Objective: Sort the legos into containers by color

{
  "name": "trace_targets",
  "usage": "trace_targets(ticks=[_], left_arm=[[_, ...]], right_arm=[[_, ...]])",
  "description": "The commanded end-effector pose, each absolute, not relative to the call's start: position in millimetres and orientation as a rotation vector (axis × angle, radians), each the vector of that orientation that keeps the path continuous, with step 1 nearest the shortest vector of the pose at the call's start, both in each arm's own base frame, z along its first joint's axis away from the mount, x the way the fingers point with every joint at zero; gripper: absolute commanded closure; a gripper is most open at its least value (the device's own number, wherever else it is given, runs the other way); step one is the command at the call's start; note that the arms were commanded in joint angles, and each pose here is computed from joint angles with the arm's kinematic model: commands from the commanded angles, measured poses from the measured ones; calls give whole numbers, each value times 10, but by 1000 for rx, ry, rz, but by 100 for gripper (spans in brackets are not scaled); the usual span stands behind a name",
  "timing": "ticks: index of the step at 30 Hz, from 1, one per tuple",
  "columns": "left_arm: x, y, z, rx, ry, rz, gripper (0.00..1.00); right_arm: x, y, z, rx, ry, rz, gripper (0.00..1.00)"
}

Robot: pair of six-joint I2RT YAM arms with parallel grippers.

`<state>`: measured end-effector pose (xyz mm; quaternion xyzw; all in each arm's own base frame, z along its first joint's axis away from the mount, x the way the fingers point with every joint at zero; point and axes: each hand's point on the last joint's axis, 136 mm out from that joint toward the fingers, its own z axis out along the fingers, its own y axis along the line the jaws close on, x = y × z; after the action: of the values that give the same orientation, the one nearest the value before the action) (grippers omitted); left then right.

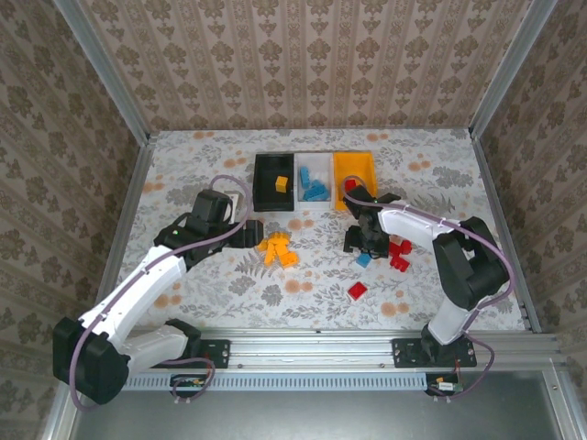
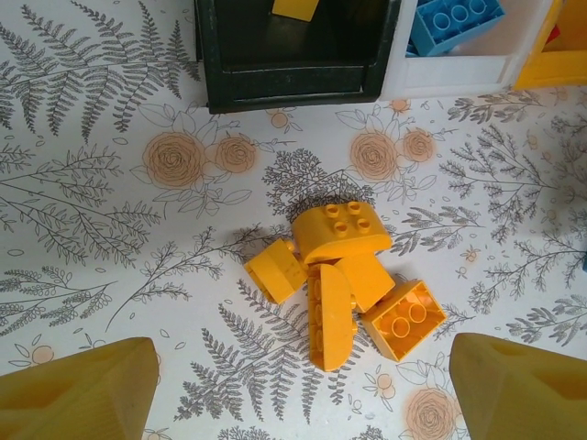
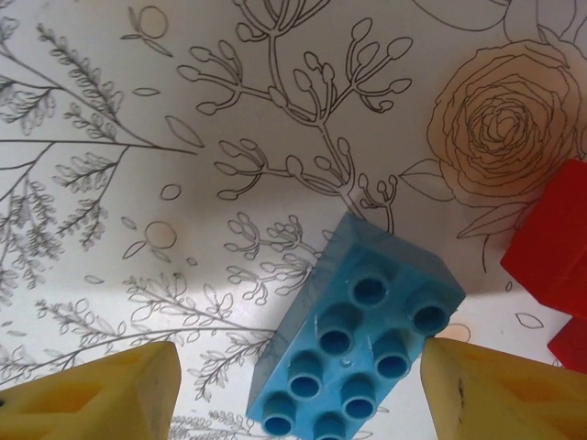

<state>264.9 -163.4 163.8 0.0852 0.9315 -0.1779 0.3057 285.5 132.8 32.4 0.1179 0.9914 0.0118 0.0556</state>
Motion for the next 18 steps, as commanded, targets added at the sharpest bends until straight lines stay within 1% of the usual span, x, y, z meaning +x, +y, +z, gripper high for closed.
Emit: trace_targets(ticks=[1, 13, 18], left_arm=[[2651, -1628, 1582, 205, 2480, -478, 16], [2633, -1597, 1571, 202, 2479, -469, 15], [2628, -1574, 1589, 197, 2472, -467, 15]], right_arm=[[2822, 1320, 207, 374, 3040, 47, 30], [2810, 1272, -17, 384, 3084, 10, 39], [2808, 1229, -29, 371, 3084, -28, 46]])
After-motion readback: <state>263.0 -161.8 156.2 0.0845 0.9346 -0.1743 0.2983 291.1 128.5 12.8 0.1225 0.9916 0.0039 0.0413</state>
